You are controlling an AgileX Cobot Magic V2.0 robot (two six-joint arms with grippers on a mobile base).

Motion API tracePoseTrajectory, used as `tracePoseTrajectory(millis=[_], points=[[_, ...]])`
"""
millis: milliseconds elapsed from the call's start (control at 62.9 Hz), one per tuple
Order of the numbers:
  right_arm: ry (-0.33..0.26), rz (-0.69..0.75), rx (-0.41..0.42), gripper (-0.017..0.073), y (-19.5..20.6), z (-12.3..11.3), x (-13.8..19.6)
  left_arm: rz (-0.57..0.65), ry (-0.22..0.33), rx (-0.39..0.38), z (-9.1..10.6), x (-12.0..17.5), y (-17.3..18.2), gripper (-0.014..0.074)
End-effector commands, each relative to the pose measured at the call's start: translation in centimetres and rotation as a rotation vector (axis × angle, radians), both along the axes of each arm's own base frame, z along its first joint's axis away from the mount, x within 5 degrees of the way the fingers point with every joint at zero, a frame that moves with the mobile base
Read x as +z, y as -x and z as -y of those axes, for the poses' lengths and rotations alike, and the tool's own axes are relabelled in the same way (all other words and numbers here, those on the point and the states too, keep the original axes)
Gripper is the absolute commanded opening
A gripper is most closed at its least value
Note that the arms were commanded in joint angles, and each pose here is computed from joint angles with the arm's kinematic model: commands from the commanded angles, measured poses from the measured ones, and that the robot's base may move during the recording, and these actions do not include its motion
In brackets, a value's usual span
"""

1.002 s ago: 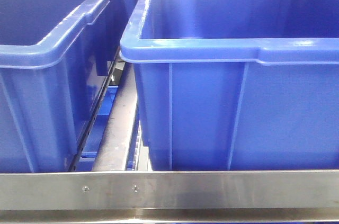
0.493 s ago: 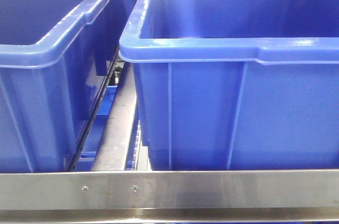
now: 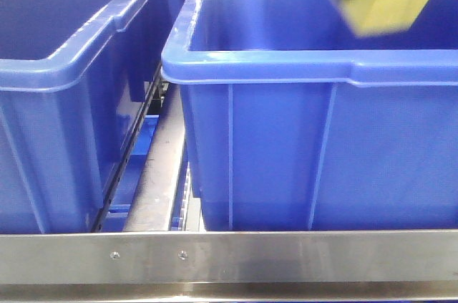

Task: Place yellow foam block on left shelf second layer
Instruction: 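Extend the right gripper into the blue bin and lower the cube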

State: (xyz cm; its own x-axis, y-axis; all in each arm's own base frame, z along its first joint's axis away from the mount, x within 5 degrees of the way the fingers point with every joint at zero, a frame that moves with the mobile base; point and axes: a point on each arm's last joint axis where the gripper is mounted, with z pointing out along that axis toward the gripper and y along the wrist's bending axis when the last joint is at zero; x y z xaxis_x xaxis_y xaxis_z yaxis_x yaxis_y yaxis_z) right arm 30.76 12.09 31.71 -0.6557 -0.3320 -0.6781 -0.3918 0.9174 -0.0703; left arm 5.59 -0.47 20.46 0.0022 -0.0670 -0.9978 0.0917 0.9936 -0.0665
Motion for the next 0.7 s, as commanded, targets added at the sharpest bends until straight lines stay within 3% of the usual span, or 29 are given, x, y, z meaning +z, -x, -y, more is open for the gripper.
tracePoseTrajectory(millis=[0,223,477,684], points=[[-0.011,0.079,0.012,0.0281,-1.5,-0.6,0.5,0.071,0.018,-0.014,0.1,-0.1,0.0,0.0136],[0.018,0.005,0.018,0.0281,-4.0,-1.6,-3.9,0.071,0.018,-0.014,0.1,-0.1,0.0,0.0136],[0.031,-0.027,0.018,0.0300,-4.9,-1.9,-5.8,0.071,0.018,-0.014,0.1,-0.1,0.0,0.0136],[0.023,-0.008,0.020,0.0614,-5.0,-2.0,-5.7,0.071,0.018,-0.014,0.1,-0.1,0.0,0.0136]])
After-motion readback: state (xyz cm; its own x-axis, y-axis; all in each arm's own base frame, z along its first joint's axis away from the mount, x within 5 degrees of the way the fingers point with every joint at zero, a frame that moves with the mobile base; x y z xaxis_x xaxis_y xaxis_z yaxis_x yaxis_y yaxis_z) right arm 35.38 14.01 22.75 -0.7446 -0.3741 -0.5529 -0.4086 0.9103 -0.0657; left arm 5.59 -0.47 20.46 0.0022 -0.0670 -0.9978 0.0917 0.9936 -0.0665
